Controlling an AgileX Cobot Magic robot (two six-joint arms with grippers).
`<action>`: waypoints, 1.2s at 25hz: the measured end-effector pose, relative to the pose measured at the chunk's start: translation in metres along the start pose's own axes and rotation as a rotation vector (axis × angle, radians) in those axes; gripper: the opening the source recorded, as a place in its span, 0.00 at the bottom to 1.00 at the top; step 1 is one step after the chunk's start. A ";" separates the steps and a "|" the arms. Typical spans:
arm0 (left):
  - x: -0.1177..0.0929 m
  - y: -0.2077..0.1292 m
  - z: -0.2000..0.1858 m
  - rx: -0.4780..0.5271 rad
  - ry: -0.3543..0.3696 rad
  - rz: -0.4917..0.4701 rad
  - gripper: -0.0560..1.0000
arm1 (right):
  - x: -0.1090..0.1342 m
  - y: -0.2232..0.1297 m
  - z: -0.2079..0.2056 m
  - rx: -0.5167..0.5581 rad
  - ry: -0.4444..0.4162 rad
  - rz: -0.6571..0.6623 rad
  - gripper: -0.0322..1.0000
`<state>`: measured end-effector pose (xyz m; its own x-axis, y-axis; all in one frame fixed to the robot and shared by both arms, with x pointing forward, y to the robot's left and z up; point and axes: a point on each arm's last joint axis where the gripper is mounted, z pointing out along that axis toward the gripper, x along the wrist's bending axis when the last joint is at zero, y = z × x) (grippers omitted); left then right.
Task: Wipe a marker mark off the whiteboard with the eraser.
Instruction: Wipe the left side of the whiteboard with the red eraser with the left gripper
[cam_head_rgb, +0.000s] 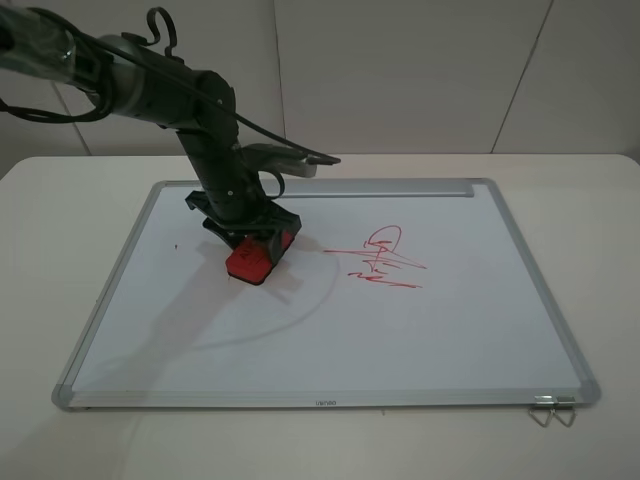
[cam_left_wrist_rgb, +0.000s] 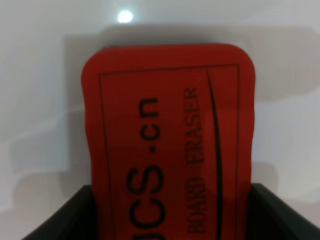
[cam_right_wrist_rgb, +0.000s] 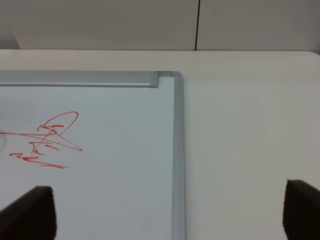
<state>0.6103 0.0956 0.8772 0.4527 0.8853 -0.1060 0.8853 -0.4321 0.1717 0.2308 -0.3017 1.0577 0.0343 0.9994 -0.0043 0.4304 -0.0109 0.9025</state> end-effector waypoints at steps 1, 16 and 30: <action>0.009 -0.005 -0.002 0.009 0.007 -0.019 0.60 | 0.000 0.000 0.000 0.000 0.000 0.000 0.83; 0.104 -0.075 -0.026 0.110 0.101 -0.278 0.60 | 0.000 0.000 0.000 0.000 0.000 0.000 0.83; 0.044 -0.039 -0.009 0.146 0.072 -0.034 0.60 | 0.000 0.000 0.000 0.000 0.000 0.000 0.83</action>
<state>0.5947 0.1533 0.8745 0.4178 0.9077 -0.0384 0.9085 -0.4171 0.0245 0.2308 -0.3017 1.0577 0.0343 0.9994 -0.0043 0.4304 -0.0109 0.9025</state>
